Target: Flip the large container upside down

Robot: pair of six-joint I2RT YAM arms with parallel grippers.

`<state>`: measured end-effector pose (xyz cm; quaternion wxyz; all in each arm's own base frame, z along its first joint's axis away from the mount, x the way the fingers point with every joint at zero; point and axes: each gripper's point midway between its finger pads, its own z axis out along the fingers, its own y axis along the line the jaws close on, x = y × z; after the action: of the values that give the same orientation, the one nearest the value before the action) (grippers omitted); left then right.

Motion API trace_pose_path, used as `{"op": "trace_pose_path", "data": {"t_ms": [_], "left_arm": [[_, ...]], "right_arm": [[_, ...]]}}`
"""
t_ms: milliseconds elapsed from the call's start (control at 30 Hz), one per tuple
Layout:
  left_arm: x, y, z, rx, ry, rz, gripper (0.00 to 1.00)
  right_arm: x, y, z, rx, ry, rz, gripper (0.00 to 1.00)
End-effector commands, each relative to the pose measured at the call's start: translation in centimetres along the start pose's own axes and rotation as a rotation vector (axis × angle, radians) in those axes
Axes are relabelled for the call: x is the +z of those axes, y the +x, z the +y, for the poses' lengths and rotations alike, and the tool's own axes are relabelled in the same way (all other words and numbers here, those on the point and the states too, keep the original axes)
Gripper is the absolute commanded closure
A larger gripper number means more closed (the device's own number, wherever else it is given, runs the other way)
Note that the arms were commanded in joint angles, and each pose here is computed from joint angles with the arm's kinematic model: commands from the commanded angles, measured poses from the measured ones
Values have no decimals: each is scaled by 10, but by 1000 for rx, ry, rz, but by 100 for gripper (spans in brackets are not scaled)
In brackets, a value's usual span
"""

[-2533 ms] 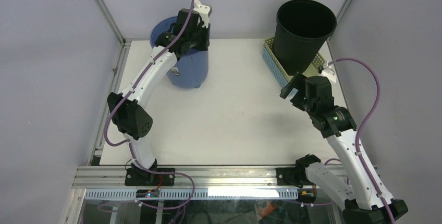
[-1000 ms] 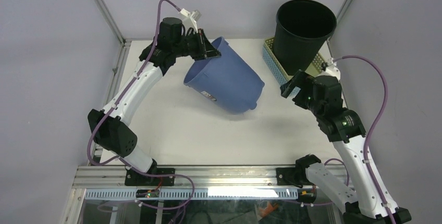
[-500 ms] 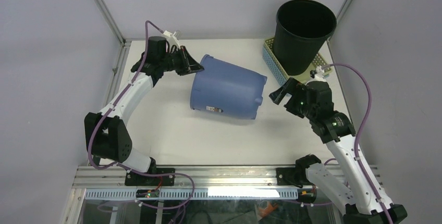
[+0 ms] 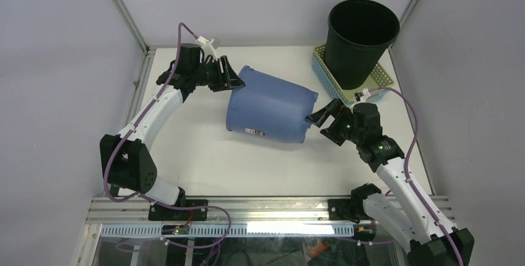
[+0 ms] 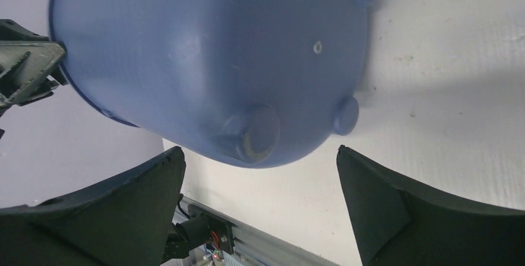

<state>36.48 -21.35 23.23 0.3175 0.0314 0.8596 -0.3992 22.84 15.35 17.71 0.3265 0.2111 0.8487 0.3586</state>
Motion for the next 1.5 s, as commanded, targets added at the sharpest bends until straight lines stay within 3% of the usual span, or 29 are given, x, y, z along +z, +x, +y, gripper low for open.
{"op": "trace_pose_path", "data": {"t_ms": [0, 333, 500, 1100, 1467], "left_arm": [[-10, 7, 24, 64, -153, 27, 54], [-16, 7, 23, 89, -162, 22, 71], [-16, 12, 27, 88, -172, 31, 75], [-11, 21, 33, 78, -176, 61, 76], [-5, 25, 38, 64, -174, 80, 77]], "right_arm": [[5, -12, 33, -1, -143, -39, 3], [20, -12, 36, 16, -162, -46, 5], [24, -10, 39, 20, -189, -33, 5], [37, -6, 44, 35, -241, -7, 6], [6, -18, 97, -35, -395, -19, 7]]}}
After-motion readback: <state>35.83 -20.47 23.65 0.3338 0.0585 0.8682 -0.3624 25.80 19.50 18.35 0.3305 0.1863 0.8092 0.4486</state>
